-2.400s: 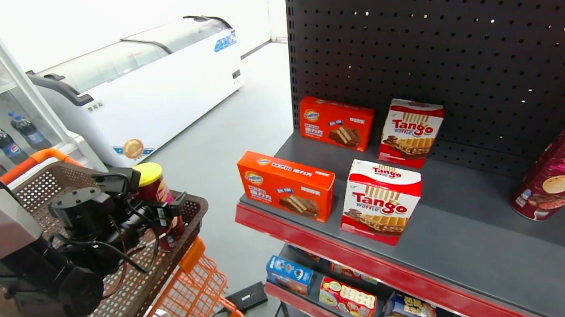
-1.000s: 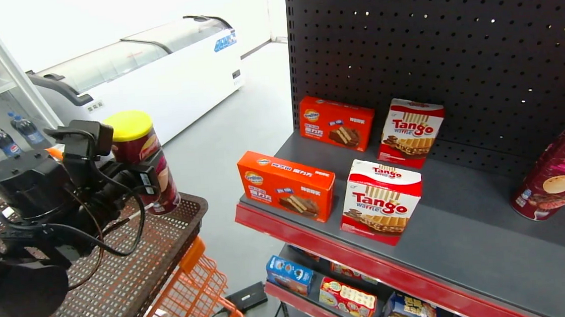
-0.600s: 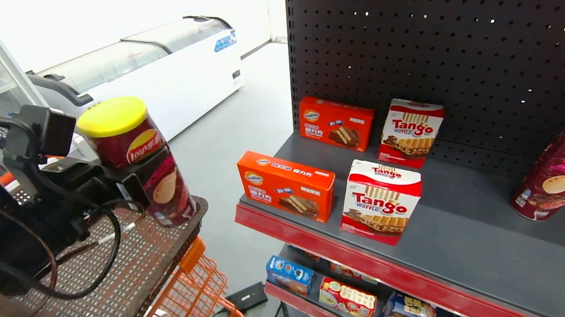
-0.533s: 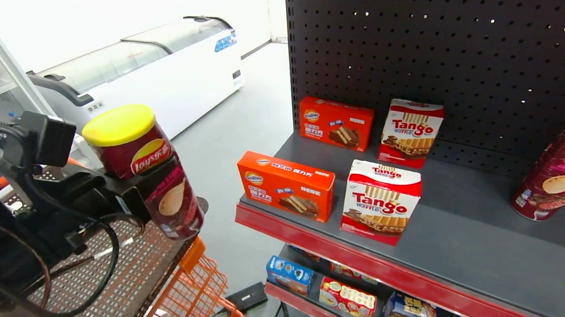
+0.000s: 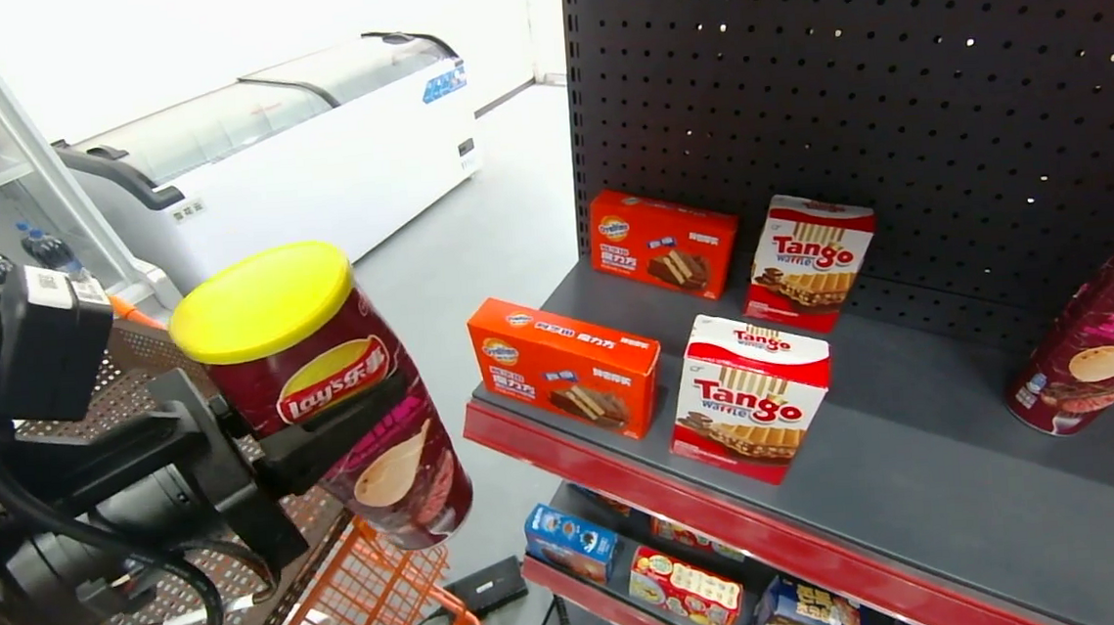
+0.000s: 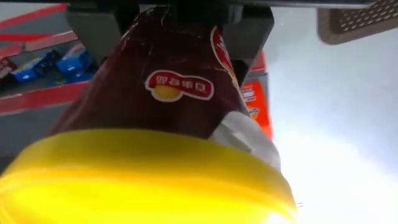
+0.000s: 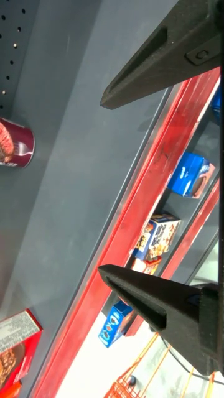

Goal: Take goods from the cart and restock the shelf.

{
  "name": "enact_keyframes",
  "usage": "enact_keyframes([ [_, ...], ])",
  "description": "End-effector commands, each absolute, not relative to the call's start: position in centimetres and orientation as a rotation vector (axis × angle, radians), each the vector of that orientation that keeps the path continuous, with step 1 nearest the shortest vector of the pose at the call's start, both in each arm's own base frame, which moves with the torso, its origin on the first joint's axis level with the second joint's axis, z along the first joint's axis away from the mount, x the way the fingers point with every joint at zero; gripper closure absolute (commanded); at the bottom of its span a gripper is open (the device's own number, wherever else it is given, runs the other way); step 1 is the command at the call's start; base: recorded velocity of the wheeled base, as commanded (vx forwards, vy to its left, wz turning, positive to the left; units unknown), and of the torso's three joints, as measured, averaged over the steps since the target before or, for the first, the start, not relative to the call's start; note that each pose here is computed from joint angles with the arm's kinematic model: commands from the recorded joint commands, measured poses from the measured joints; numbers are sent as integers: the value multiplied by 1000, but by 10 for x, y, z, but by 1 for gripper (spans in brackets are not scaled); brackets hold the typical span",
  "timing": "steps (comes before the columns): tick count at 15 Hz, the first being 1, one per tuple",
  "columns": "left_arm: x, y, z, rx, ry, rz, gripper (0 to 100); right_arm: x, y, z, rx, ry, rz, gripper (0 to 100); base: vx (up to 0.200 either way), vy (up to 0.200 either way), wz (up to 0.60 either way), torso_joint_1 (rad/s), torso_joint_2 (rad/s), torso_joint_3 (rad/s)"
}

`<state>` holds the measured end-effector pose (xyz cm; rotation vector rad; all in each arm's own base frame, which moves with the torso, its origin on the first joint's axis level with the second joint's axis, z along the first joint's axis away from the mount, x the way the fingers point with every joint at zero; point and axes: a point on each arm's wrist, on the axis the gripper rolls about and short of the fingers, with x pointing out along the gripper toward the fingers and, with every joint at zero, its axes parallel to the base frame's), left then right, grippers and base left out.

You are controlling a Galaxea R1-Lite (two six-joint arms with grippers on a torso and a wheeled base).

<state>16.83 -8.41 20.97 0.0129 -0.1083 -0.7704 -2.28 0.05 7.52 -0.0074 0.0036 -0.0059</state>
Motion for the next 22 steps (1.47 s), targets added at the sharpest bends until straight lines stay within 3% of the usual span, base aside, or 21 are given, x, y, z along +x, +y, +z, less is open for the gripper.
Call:
enact_keyframes([
  [1,163,-100,211,8,-117,-851,100,-23,1,75,-8,3,-6,0,0,0,0,0,0,0],
  [5,151,-118,206,3,-98,-965,100,-23,1,75,-8,3,-6,0,0,0,0,0,0,0],
  [9,150,-121,211,-8,-97,-996,100,-23,1,75,-9,3,-6,0,0,0,0,0,0,0],
  [11,151,-119,212,-42,-55,-1013,100,-23,1,75,-9,3,-6,0,0,0,0,0,0,0],
  [16,148,-118,213,-40,-10,-1062,100,-23,1,75,-9,3,-6,0,0,0,0,0,0,0],
  [22,145,-122,217,-38,-29,-1166,100,-23,1,75,-9,3,-6,0,0,0,-600,3,5,4],
])
